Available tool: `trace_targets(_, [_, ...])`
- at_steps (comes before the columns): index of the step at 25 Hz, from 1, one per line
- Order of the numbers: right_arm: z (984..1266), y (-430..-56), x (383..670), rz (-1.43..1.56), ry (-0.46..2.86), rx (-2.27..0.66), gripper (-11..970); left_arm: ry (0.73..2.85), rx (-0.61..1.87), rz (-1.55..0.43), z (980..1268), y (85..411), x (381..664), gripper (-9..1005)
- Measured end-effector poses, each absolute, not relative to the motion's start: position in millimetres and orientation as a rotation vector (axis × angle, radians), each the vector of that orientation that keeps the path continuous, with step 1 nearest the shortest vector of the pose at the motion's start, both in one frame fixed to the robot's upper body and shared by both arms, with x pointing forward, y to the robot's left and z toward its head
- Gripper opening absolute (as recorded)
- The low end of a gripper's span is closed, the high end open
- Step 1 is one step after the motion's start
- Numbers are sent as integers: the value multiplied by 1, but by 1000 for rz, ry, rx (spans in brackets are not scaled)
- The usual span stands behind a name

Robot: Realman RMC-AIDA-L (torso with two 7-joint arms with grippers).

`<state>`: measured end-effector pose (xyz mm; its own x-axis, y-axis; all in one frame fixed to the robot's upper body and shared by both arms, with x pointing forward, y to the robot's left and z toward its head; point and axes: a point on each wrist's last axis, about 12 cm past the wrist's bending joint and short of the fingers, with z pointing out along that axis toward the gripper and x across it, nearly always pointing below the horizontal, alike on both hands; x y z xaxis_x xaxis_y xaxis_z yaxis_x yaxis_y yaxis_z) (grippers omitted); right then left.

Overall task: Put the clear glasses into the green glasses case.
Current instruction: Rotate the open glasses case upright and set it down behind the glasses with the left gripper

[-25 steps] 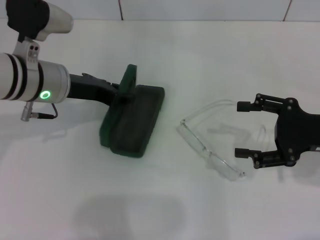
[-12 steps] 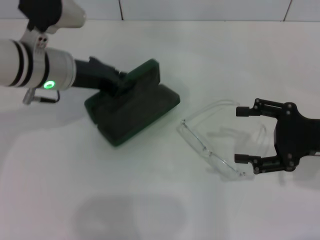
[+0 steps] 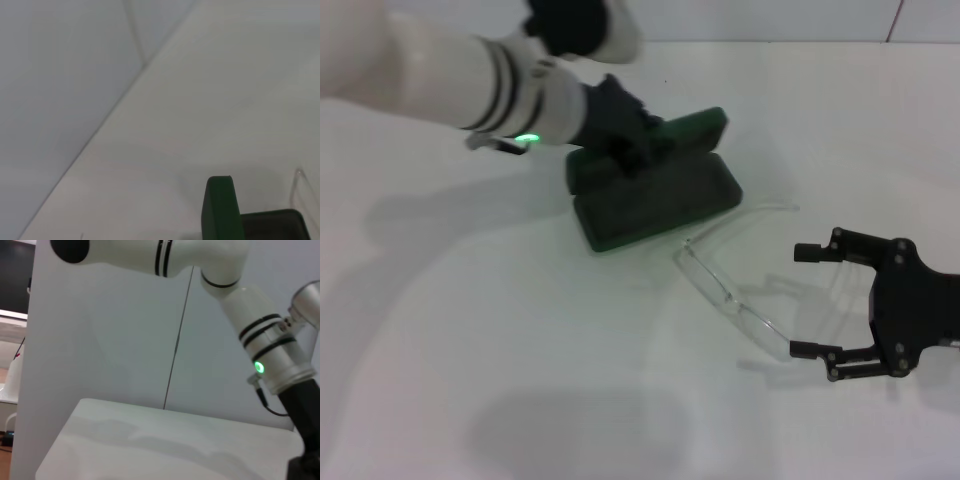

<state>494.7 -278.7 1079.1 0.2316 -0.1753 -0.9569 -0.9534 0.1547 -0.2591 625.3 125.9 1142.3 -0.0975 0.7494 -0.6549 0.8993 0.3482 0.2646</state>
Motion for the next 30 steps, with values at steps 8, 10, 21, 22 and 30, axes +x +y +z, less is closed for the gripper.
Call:
trace_targets(8, [1073,-282,487,809,1218,-1280,860,1727,1677,-178,1145,86,623,201])
trace_targets(10, [1072,-283,486,805,1221,-1277,860,1693,1715,-166,1146,80,622,201])
trace_targets(21, [1069,-286,484,778,1224,-1273,859,1581,1800,-150,1146,73,619,205])
trace_targets(22, [1069,-286,484,777,1224,-1274,859,1580,1798,-150,1146,72,619,205])
trace_targets(30, [1068,-286,483,778,1229,-1274,859,1568,1821,-147,1144,68,615,207])
